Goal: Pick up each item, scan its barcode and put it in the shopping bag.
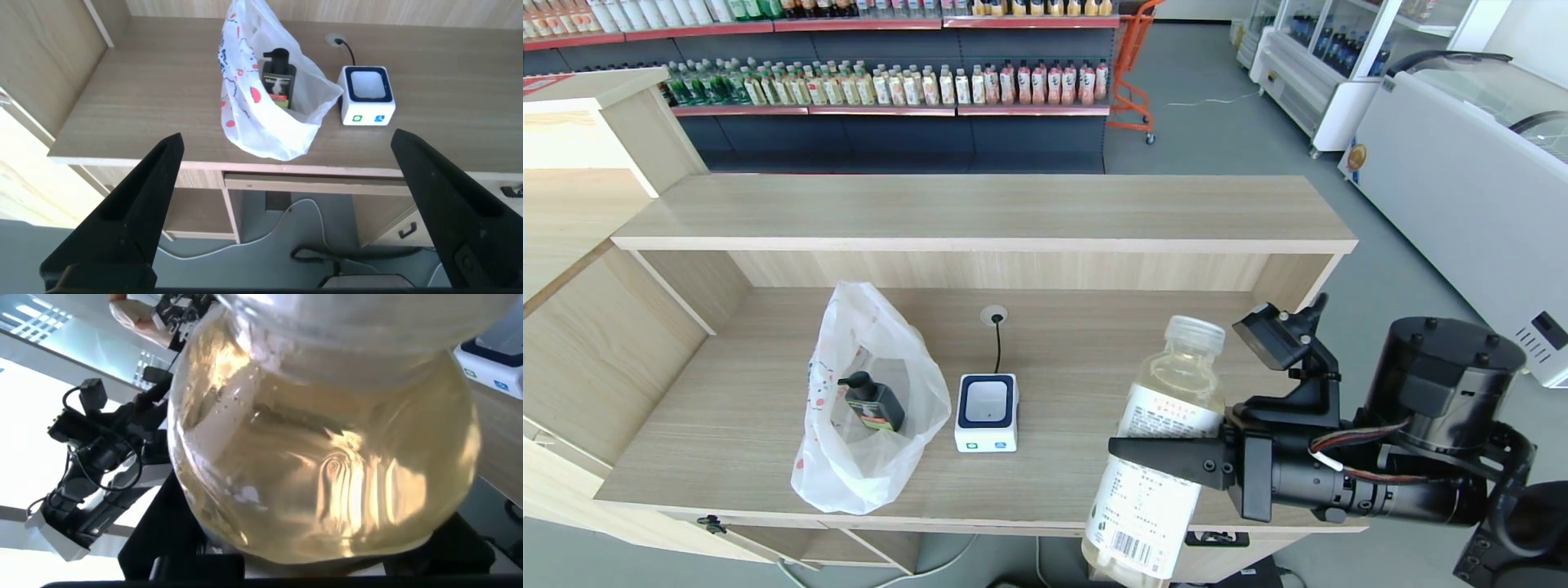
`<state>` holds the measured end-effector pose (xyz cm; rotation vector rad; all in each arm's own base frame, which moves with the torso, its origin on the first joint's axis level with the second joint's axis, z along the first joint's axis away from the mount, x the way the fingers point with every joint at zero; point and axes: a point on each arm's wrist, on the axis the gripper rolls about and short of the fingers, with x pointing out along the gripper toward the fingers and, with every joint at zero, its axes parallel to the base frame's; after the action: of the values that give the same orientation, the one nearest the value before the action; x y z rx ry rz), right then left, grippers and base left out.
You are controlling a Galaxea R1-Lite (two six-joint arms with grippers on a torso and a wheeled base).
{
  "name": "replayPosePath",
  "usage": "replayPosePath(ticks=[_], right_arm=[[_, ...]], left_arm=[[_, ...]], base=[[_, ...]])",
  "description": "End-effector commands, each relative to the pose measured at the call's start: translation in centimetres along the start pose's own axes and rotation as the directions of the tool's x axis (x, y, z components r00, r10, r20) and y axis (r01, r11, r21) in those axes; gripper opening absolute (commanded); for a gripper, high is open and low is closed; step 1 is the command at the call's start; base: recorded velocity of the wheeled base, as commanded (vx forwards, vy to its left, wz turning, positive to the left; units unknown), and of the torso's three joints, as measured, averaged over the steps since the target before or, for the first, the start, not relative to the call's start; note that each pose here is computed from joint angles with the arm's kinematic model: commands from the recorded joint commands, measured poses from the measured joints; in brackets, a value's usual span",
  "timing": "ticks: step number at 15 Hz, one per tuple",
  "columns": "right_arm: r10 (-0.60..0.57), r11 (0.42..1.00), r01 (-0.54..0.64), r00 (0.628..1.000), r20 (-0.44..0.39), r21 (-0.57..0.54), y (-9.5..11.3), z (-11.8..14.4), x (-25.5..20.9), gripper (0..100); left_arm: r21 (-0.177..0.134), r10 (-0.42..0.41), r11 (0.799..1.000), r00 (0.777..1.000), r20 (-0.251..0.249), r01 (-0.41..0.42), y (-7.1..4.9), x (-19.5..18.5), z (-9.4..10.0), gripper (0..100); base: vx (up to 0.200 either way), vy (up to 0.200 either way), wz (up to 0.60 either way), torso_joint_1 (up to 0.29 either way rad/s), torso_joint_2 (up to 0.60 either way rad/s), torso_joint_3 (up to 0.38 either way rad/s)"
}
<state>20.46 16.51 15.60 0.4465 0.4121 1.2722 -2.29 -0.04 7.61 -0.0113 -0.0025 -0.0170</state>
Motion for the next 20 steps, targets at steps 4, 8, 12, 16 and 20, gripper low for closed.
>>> replayPosePath(ticks=[4, 8, 12, 16, 20], right_arm=[[-0.08, 0.989, 0.08, 0.997, 0.005, -0.125, -0.8, -0.1, -2.0, 0], [-0.329, 0.789, 0.298, 0.943, 0.039, -0.537, -3.0, 0.0, -6.5, 0], [-0.447, 0.43, 0.324, 0.887, 0.113, -0.842, -5.0, 1.1, -8.7, 0], [-0.429, 0.261, 0.268, 0.893, 0.137, -0.927, -4.4, 1.3, -8.7, 0], [-0.433, 0.245, 0.276, 0.889, 0.15, -0.929, -3.8, 1.3, -9.0, 0]], left_arm=[[0.001, 0.0, 1.0, 1.0, 0.001, 0.0, 0.0, 0.0, 0.0, 100], [0.001, 0.0, 1.0, 1.0, 0.001, 0.0, 0.0, 0.0, 0.0, 100], [-0.001, 0.0, 1.0, 1.0, 0.001, 0.0, 0.0, 0.0, 0.0, 100], [-0.001, 0.0, 1.0, 1.0, 0.001, 0.0, 0.0, 0.0, 0.0, 100], [0.001, 0.0, 1.0, 1.0, 0.001, 0.0, 0.0, 0.0, 0.0, 100]], base=[[0.0, 0.0, 0.0, 0.0, 0.0, 0.0], [0.0, 0.0, 0.0, 0.0, 0.0, 0.0], [0.0, 0.0, 0.0, 0.0, 0.0, 0.0], [0.0, 0.0, 0.0, 0.0, 0.0, 0.0], [0.0, 0.0, 0.0, 0.0, 0.0, 0.0]])
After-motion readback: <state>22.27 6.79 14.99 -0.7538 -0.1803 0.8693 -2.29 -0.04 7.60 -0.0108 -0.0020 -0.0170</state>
